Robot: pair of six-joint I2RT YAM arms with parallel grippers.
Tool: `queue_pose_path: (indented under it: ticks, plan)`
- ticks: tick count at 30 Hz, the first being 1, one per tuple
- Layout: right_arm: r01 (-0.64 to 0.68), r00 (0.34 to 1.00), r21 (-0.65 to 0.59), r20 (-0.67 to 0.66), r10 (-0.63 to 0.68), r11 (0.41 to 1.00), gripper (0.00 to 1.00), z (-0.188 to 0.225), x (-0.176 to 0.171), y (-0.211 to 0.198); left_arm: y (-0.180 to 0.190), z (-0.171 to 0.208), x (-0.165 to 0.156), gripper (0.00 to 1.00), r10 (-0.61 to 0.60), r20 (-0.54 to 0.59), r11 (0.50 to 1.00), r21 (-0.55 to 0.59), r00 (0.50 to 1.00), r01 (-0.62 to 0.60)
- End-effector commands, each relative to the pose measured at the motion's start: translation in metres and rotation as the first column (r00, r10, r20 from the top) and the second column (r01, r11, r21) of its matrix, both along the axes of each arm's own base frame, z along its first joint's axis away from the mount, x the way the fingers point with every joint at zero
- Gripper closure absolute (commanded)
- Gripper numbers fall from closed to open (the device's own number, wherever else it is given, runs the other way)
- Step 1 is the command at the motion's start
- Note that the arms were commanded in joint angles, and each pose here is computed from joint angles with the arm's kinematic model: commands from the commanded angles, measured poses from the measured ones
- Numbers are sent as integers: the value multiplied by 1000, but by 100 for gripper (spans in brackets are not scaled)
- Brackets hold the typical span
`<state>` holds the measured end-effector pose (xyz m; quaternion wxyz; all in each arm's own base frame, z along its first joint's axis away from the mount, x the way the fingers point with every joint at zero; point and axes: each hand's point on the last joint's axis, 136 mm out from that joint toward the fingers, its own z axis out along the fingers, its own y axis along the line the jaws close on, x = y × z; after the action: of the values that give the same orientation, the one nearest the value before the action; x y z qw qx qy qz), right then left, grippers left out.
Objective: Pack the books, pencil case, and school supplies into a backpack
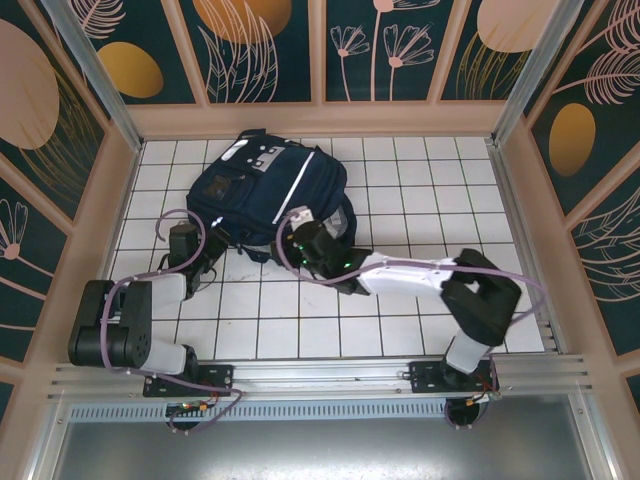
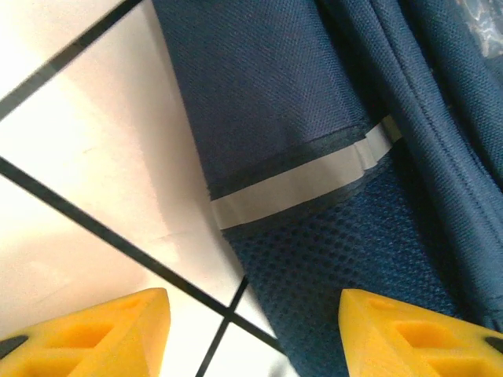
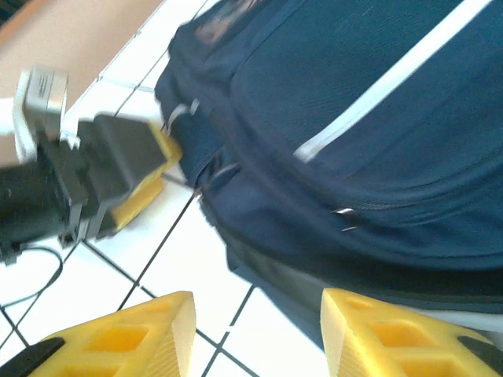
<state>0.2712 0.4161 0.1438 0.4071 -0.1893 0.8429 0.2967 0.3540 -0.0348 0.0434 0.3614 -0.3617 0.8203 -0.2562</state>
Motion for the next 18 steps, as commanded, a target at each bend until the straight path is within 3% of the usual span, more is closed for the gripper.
queue_pose_path:
  ticks: [1,4,9,18]
  plan:
    - [-86,996,45,20,85,995,55,2,-10,42,-3,15,11,43,-3,85,998,-65,996,9]
    - [-121,993,24,-6,121,992,55,-20,-18,67,-1,14,12,44,1,89,998,-62,996,4]
    - [-131,991,-4,-41,130,991,57,-52,-24,95,-3,8,13,60,-5,87,997,-73,996,12]
    - [-22,998,-72,-52,18,997,57,-87,3,108,-4,-3,12,60,-5,75,996,-88,997,12]
